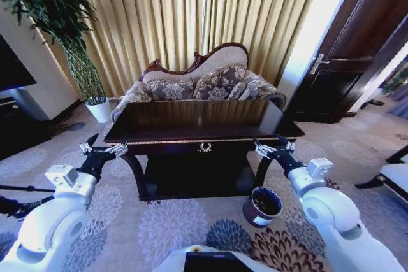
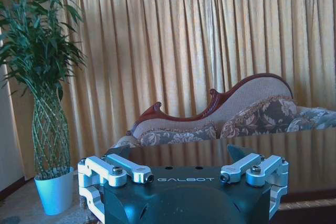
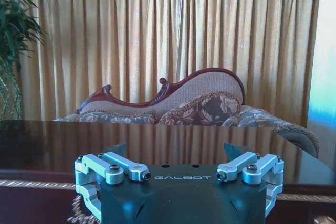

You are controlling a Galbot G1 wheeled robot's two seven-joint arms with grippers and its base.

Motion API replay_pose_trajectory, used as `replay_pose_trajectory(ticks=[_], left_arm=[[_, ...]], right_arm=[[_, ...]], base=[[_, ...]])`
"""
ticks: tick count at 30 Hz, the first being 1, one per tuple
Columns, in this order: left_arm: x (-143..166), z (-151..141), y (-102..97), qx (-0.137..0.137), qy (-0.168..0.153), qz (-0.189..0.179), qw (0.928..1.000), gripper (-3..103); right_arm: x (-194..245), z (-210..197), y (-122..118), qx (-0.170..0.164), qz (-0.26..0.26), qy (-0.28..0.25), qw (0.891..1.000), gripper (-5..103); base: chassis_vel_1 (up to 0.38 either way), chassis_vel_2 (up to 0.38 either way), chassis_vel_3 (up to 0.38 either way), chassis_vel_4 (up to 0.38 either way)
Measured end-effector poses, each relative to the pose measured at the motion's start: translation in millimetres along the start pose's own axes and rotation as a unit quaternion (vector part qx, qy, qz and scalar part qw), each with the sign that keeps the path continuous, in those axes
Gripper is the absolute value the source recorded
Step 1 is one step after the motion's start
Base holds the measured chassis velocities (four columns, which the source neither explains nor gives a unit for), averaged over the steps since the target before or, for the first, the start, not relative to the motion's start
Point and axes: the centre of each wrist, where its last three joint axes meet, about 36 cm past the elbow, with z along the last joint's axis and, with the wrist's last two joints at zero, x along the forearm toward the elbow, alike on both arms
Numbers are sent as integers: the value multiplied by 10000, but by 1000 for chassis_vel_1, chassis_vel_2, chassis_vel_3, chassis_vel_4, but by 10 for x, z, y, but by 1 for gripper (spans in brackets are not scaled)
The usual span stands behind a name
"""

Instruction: Move to the front of the table and place the trash on the table into the trash bin.

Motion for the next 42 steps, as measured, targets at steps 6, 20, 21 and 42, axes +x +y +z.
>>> replay_pose_trajectory(ticks=[6, 20, 21, 42], left_arm=[[45, -17, -7, 3, -12, -15, 10000, 100], [102, -32, -20, 34, -34, -43, 10000, 100], [105, -29, -21, 43, -32, -45, 10000, 100], [93, 22, -28, 100, 20, -70, 9999, 100]], right_arm=[[46, -20, 23, -1, 1, -35, 10000, 100], [116, -19, 42, -7, 29, -34, 10000, 100], [121, -17, 43, -6, 32, -35, 10000, 100], [101, 63, 51, 101, 87, -42, 9999, 100]], base=[[268, -281, -270, 270], [258, -257, -249, 258], [251, -252, -282, 203], [251, -247, -253, 254]])
